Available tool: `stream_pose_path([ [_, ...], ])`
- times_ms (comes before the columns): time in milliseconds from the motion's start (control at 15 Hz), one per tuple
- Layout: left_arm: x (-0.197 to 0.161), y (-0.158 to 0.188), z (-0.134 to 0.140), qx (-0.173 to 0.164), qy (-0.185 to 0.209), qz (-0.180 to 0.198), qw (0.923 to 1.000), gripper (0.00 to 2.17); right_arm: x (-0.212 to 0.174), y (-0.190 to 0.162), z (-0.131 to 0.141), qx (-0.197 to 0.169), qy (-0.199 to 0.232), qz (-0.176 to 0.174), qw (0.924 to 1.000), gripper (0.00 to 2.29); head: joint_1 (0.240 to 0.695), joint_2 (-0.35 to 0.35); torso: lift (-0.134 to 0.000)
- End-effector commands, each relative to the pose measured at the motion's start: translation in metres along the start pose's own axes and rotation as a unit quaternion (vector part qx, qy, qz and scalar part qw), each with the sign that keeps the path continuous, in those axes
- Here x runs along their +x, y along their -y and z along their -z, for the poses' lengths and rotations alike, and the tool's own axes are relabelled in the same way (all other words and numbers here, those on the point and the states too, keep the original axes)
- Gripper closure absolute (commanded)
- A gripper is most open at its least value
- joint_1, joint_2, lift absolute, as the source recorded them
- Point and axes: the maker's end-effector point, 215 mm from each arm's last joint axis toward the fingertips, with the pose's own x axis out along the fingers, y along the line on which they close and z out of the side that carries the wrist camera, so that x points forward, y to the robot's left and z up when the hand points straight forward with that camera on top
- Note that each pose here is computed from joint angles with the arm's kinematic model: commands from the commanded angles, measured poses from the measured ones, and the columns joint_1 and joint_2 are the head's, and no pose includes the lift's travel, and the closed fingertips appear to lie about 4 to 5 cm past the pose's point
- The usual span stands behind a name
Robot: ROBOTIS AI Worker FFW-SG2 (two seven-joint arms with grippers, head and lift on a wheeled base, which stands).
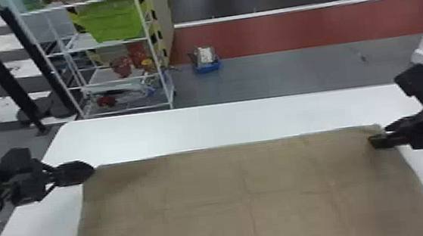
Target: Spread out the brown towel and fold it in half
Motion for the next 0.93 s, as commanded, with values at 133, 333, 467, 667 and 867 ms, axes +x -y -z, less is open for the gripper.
stream_pose_path([
  [133, 0.003, 0.003, 0.001, 0.0, -0.002, 0.003, 1.0, 1.52, 0.008, -0.002, 0.009, -0.008, -0.017, -0.003, 0.9998, 0.82, 0.695, 0.103, -0.124],
  [333, 0.002, 0.002, 0.0, 0.004, -0.001, 0.003, 1.0, 1.52, 0.006, -0.002, 0.005, -0.003, -0.005, -0.006, 1.0, 0.85, 0.695, 0.102, -0.124],
  [467, 0.0, 0.001, -0.001, 0.007, 0.004, -0.002, 1.0, 1.52, -0.005, -0.003, 0.001, 0.002, 0.017, -0.009, 0.9998, 0.85, 0.695, 0.104, -0.124],
  [667, -0.009, 0.003, -0.002, 0.014, 0.016, -0.011, 0.9997, 1.52, -0.036, -0.016, 0.002, -0.014, 0.045, -0.017, 0.9987, 0.85, 0.695, 0.108, -0.124],
  [867, -0.029, 0.006, 0.001, 0.021, 0.032, -0.03, 0.9988, 1.52, -0.071, -0.018, 0.019, -0.027, 0.066, -0.012, 0.9974, 0.85, 0.695, 0.116, -0.124],
])
